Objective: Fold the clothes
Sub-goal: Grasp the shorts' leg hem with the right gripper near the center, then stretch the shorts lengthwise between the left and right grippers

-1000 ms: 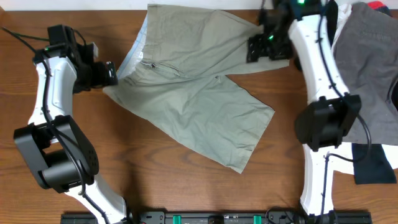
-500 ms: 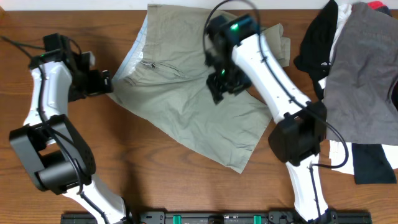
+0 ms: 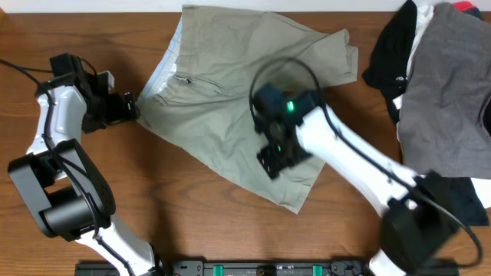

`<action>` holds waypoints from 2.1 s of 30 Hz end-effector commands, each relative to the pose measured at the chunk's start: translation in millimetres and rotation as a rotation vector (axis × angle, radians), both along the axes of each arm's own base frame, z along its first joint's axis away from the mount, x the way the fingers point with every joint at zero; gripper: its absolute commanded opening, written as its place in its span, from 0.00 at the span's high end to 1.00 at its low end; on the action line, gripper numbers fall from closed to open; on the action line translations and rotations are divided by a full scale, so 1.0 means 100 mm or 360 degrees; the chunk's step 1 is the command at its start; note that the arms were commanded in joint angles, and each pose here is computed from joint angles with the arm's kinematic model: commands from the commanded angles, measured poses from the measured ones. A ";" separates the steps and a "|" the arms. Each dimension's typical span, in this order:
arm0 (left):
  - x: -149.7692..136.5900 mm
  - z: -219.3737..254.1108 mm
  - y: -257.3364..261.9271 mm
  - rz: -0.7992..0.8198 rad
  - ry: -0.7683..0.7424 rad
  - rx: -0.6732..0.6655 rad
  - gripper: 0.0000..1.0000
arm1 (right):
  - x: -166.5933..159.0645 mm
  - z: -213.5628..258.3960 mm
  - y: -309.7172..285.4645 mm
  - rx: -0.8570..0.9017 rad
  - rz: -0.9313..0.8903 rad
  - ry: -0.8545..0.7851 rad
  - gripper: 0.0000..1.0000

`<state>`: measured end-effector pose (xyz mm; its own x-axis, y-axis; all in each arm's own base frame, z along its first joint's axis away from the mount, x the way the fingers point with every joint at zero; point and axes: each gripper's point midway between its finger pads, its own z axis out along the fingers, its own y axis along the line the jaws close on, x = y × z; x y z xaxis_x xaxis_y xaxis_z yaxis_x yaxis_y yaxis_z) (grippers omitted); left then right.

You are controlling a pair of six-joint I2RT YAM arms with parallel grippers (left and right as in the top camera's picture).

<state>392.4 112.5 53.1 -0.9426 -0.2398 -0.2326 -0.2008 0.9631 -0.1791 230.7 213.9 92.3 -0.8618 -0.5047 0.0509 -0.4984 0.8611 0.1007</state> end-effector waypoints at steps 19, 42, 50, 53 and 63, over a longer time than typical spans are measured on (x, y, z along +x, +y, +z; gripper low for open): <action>0.39 -0.17 -0.21 -0.0167 -0.0225 0.0077 0.02 | -0.72 -0.54 -0.20 -0.0144 -0.0375 0.0268 0.36; 0.32 -0.67 -0.33 -0.0082 -0.0036 0.0018 0.30 | -0.72 -1.18 -0.42 -0.0200 -0.0488 0.0027 0.55; 0.24 -0.65 -0.35 -0.0009 0.0023 -0.0016 0.94 | -0.51 -1.16 -0.60 -0.0217 -0.0736 0.0000 0.99; 0.17 -0.56 -0.37 0.0037 0.0055 -0.0035 0.94 | -0.40 -1.05 -0.74 -0.0204 -0.0879 0.0023 0.99; -0.16 0.29 -0.46 0.0221 0.0031 -0.0074 0.94 | 0.28 -0.07 -1.36 0.0028 -0.1124 -0.0238 0.99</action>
